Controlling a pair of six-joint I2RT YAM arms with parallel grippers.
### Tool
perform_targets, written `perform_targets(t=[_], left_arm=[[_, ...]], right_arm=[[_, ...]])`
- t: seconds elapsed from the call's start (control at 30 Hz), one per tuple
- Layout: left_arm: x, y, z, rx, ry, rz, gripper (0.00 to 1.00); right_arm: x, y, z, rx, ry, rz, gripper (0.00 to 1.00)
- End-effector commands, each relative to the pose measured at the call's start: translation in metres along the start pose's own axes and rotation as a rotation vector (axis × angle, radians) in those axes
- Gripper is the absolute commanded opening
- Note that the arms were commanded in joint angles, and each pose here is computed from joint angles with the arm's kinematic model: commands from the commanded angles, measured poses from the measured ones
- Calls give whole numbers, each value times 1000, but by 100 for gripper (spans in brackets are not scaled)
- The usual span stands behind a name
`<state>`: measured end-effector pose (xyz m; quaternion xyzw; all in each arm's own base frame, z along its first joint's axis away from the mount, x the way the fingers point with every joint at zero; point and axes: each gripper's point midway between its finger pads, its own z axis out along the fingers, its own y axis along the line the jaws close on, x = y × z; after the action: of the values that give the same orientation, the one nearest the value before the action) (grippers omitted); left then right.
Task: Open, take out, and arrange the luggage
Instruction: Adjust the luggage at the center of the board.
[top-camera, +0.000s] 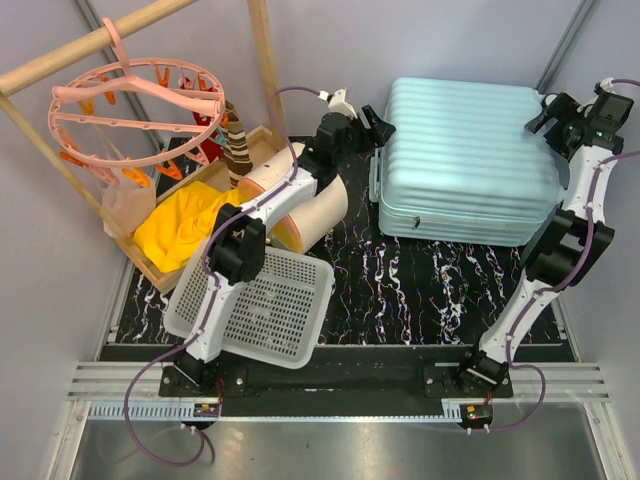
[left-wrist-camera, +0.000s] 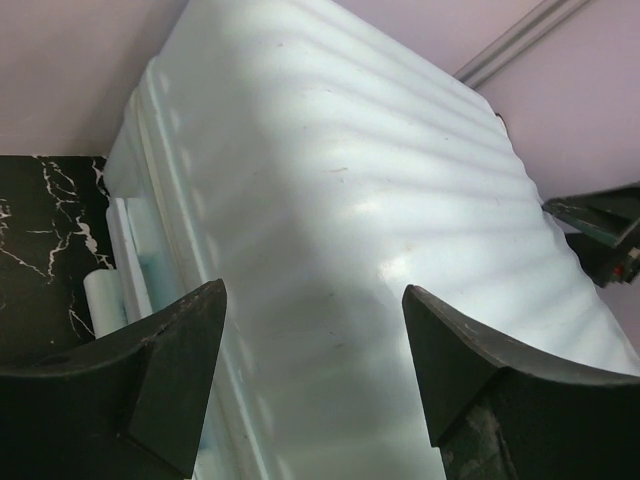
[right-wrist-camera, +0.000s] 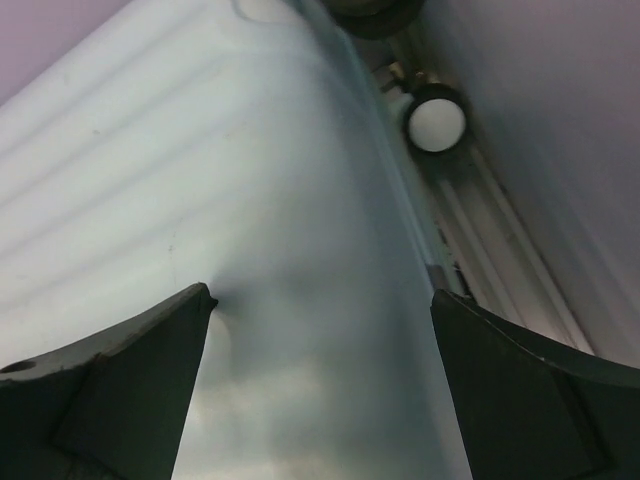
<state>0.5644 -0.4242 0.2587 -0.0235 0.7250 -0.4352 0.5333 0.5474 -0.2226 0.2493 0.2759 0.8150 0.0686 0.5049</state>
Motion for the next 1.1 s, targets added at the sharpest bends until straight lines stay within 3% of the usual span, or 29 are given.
perform_targets(t=[0.0, 0.13, 0.37, 0.77, 1.07], left_arm=[[9, -4, 1, 50, 22, 14, 75], [17, -11, -3, 92, 74, 22, 74], [24, -40, -26, 192, 133, 37, 73], [70, -71, -57, 270, 264, -6, 71], [84, -111, -87, 385, 326, 5, 71]], right_arm=[[10, 43, 9, -337, 95, -15, 100], [37, 80, 10, -594, 251, 73, 94], [114, 153, 14, -735, 451, 22, 91], [187, 232, -11, -851, 600, -55, 90], [195, 285, -70, -1007, 596, -17, 90]])
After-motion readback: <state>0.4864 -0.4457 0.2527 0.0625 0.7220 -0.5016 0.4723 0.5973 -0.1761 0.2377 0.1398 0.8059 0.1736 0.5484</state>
